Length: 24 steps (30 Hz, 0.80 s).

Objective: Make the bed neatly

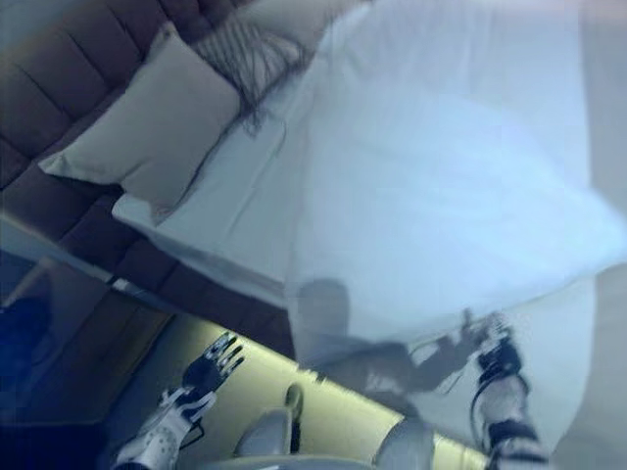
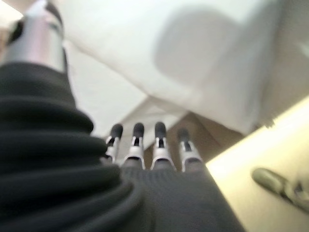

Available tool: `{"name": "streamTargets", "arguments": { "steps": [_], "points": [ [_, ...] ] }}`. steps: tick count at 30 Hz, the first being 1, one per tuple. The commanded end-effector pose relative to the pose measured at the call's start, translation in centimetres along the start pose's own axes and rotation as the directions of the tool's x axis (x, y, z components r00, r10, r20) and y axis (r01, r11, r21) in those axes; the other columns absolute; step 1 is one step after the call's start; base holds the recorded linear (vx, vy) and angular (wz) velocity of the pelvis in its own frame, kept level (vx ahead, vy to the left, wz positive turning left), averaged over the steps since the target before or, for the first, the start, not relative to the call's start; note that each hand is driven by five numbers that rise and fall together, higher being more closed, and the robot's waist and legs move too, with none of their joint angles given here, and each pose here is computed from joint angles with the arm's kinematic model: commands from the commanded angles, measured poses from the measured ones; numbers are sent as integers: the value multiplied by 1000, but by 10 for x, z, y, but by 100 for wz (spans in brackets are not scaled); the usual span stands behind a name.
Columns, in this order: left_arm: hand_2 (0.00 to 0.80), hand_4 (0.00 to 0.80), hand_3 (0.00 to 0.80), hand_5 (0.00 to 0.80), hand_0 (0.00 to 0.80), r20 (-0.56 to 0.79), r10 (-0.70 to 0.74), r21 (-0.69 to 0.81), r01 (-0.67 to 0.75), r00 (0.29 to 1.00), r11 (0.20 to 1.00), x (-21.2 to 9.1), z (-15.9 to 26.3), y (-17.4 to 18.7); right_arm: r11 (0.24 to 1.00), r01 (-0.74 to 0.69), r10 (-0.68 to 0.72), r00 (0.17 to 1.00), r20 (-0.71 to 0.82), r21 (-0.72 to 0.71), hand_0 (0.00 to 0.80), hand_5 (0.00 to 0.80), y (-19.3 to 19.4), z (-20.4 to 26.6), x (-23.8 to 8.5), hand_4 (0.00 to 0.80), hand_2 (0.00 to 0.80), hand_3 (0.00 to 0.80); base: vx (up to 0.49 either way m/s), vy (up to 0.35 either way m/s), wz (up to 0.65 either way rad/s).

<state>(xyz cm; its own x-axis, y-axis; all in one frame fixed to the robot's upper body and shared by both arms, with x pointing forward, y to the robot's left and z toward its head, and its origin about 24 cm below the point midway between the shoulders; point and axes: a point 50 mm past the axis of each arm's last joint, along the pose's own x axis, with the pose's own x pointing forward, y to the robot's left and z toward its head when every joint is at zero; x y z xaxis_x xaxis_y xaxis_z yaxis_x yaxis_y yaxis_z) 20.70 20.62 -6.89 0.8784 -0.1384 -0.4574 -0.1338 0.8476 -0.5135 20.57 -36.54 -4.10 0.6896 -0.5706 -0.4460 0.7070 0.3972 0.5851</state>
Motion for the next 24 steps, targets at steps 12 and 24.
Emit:
{"name": "streamTargets", "arguments": {
  "steps": [12,24],
  "points": [
    [0,0,0,0,0,253,-100,43,92,962,995,8,75,-24,927,-241,208,968,140,288,0,0,36,68,16,0,0,0,-6,-6,0],
    [0,0,0,0,0,282,-125,96,102,951,990,2,96,-21,869,-258,116,936,333,422,0,0,12,141,4,0,0,0,-1,-73,6]
  ]
}}
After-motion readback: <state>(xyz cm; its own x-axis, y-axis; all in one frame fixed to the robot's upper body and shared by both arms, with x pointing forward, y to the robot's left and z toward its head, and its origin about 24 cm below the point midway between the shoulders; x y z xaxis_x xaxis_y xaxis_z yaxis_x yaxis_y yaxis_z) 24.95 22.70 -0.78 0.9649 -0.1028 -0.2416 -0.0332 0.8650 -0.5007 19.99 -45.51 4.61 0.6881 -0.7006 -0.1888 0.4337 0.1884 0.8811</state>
